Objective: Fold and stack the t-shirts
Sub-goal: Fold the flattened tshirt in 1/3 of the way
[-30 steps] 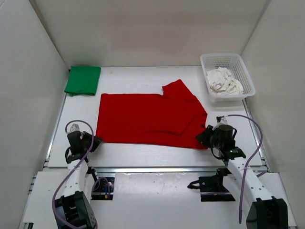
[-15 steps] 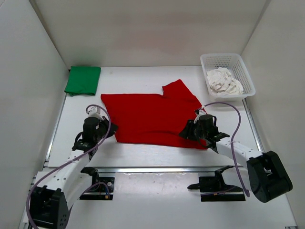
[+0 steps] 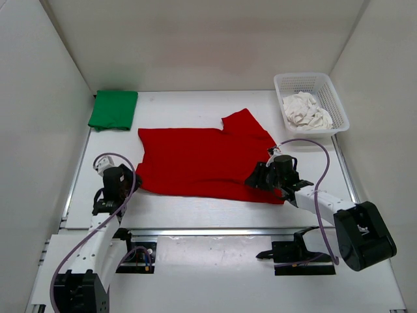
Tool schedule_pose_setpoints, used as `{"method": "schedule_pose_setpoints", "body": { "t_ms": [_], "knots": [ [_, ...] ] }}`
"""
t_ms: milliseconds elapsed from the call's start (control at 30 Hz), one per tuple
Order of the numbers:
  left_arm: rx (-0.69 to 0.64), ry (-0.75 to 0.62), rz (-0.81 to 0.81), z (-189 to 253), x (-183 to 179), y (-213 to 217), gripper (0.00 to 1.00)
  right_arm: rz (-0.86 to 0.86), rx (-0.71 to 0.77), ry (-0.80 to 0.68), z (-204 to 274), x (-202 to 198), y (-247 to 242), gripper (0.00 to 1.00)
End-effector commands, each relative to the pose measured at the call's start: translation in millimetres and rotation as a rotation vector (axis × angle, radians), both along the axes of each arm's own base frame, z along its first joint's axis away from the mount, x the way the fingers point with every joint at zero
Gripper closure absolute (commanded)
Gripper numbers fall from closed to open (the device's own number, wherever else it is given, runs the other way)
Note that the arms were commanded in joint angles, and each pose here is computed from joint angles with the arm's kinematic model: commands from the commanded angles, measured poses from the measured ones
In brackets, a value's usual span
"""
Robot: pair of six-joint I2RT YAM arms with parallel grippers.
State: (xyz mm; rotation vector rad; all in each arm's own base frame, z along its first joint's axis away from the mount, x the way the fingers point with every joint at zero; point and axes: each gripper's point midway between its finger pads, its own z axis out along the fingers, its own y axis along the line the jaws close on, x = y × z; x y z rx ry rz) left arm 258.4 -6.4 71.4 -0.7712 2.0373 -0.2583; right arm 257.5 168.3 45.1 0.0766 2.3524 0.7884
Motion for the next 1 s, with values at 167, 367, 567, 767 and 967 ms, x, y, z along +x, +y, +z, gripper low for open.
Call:
{"method": "schedule_pose_setpoints", "body": {
  "t_ms": [167,367,567,767,967],
  "knots": [
    [0.092,-0.044,0.213,52,9,46,0.01,0.011,0.011,-0.068,14,17,2,0.58],
    [-0.146,-0.126,-0.108,20,21,-36,0.51,0.021,0.02,-0.04,7,18,5,0.59],
    [-0.191,-0.035,-0.132,-13,26,-46,0.57,0.032,0.012,-0.031,5,20,11,0.6],
    [-0.193,0.019,0.014,-29,27,-8,0.53,0.047,0.01,-0.02,5,25,20,0.64],
    [-0.277,0.098,0.108,-64,-9,13,0.51,0.052,0.034,-0.019,5,32,23,0.76]
  ]
}}
